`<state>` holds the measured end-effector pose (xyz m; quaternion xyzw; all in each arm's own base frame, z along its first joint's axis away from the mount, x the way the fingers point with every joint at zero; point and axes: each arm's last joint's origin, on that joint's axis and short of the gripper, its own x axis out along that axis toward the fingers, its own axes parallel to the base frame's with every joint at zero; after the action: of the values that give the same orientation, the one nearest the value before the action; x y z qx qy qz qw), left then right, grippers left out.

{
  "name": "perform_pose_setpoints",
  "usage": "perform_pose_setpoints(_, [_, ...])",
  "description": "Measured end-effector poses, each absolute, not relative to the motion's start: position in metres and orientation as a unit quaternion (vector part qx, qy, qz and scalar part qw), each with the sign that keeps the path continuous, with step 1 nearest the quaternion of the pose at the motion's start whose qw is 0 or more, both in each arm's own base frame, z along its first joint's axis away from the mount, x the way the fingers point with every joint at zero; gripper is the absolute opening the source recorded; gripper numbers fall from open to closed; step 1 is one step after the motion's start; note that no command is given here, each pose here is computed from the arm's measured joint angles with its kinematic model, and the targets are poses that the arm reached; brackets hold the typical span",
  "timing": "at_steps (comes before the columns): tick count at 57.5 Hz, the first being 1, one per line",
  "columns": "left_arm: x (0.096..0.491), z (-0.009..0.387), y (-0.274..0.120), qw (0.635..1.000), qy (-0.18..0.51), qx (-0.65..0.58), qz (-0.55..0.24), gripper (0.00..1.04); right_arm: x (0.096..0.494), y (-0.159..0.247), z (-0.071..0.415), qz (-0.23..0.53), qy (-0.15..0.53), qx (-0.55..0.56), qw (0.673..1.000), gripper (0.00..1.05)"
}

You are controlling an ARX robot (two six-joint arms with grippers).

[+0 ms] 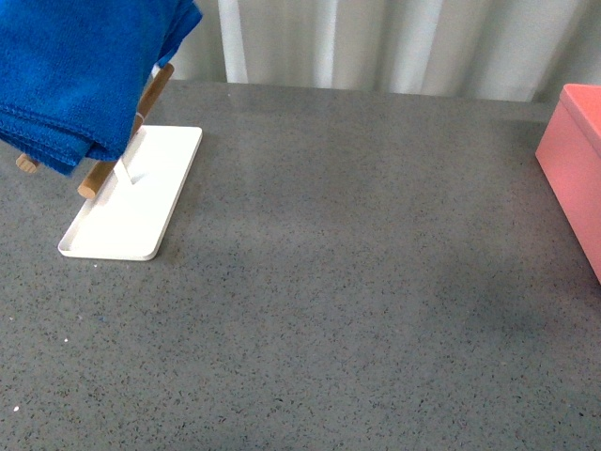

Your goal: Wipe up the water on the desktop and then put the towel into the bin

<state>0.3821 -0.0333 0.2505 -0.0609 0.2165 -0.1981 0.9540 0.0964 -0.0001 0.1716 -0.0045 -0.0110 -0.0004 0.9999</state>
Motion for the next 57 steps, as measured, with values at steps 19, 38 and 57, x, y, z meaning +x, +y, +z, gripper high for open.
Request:
perform_pose_setpoints(19, [0.331, 0.268, -0.119, 0.895, 0.167, -0.162, -0.381, 0.05, 0.096, 0.000, 0.172, 0.000, -0.011, -0.004, 1.000, 0.98])
perform_pose_setpoints(38, [0.327, 0.258, -0.138, 0.895, 0.175, -0.163, -0.376, 0.05, 0.101, -0.003, 0.172, 0.053, 0.224, 0.070, 0.971, 0.98])
perform_pose_setpoints(57, [0.327, 0.257, -0.138, 0.894, 0.177, -0.163, -0.377, 0.05, 0.188, -0.019, 0.193, 0.240, 0.301, 0.125, 0.914, 0.98])
